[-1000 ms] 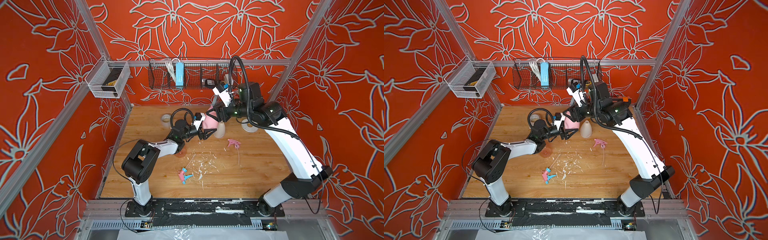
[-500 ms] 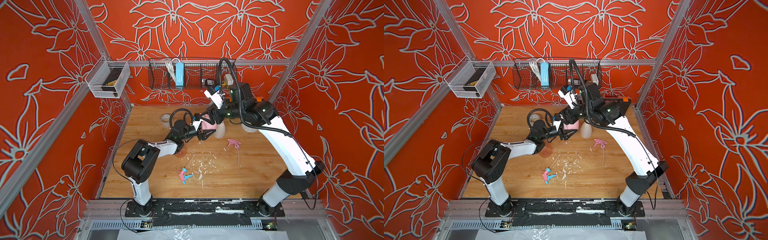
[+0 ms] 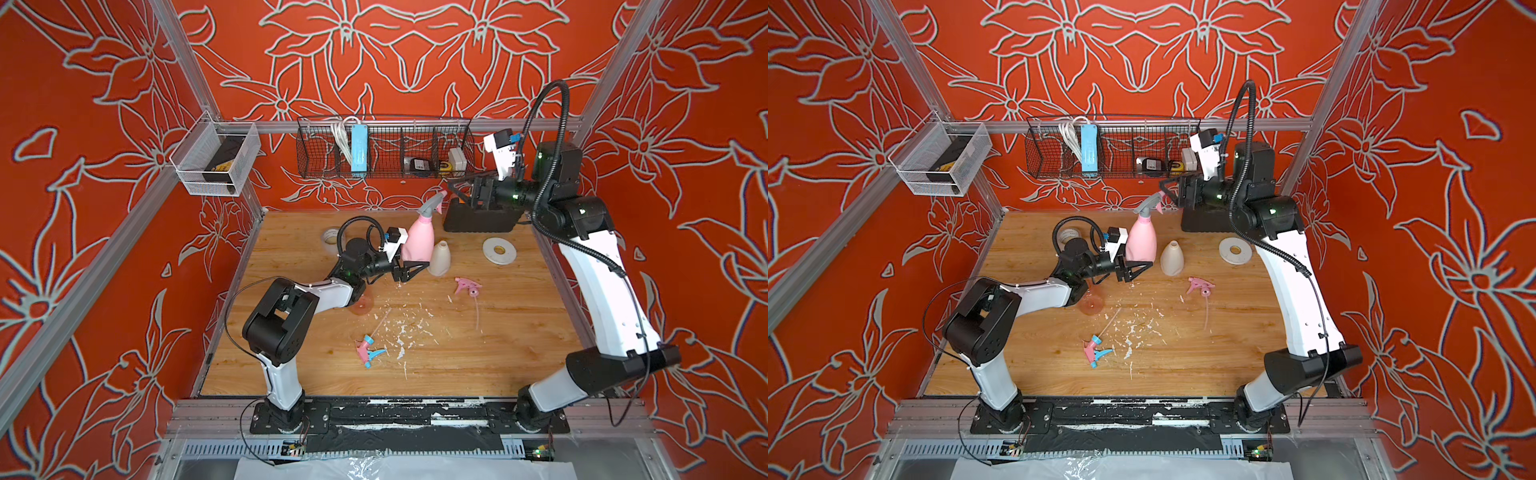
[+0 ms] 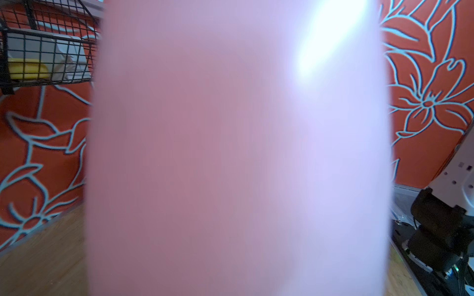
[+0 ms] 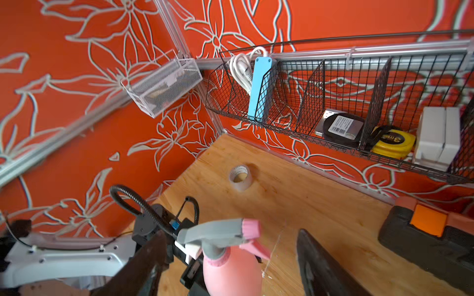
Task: Attach spray nozzles to spray bottles
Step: Screw the spray nozzle on the spray bottle.
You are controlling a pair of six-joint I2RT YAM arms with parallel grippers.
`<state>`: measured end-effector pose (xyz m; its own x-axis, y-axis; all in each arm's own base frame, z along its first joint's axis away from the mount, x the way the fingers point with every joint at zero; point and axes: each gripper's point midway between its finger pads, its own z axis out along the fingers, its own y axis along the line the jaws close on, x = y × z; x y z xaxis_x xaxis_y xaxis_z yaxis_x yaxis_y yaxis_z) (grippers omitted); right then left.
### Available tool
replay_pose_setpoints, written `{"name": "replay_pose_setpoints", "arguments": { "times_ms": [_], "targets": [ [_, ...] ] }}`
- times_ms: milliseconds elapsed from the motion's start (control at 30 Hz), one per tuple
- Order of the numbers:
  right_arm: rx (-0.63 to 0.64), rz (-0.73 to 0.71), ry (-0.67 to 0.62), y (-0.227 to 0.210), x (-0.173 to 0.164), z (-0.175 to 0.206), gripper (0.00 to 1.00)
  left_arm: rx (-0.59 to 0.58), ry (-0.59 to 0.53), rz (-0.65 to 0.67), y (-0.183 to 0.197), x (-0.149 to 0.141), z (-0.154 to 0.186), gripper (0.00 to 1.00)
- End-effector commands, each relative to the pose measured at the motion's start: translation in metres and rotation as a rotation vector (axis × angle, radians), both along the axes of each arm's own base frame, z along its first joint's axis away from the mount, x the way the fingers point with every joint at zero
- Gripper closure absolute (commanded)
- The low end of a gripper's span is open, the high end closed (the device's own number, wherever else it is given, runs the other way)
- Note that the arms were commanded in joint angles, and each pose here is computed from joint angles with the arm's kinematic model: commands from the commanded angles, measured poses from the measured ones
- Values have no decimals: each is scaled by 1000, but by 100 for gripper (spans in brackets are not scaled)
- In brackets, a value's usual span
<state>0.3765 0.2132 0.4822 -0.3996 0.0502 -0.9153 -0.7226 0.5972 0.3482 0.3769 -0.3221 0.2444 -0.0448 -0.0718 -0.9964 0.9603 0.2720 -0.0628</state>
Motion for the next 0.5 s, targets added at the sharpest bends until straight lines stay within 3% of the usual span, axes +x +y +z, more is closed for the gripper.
{"name": "replay_pose_setpoints", "arguments": {
  "times_ms": [0,200,467],
  "targets": [
    [115,190,31,27,3,7,15,1,-48,-50,-3,-6,9,52],
    [152,320,105,44,8,-9,10,9,-52,-57,-4,-6,10,52],
    [134,334,116,46,-14,-24,11,-19,-38,-58,-5,-2,14,52]
  ]
}}
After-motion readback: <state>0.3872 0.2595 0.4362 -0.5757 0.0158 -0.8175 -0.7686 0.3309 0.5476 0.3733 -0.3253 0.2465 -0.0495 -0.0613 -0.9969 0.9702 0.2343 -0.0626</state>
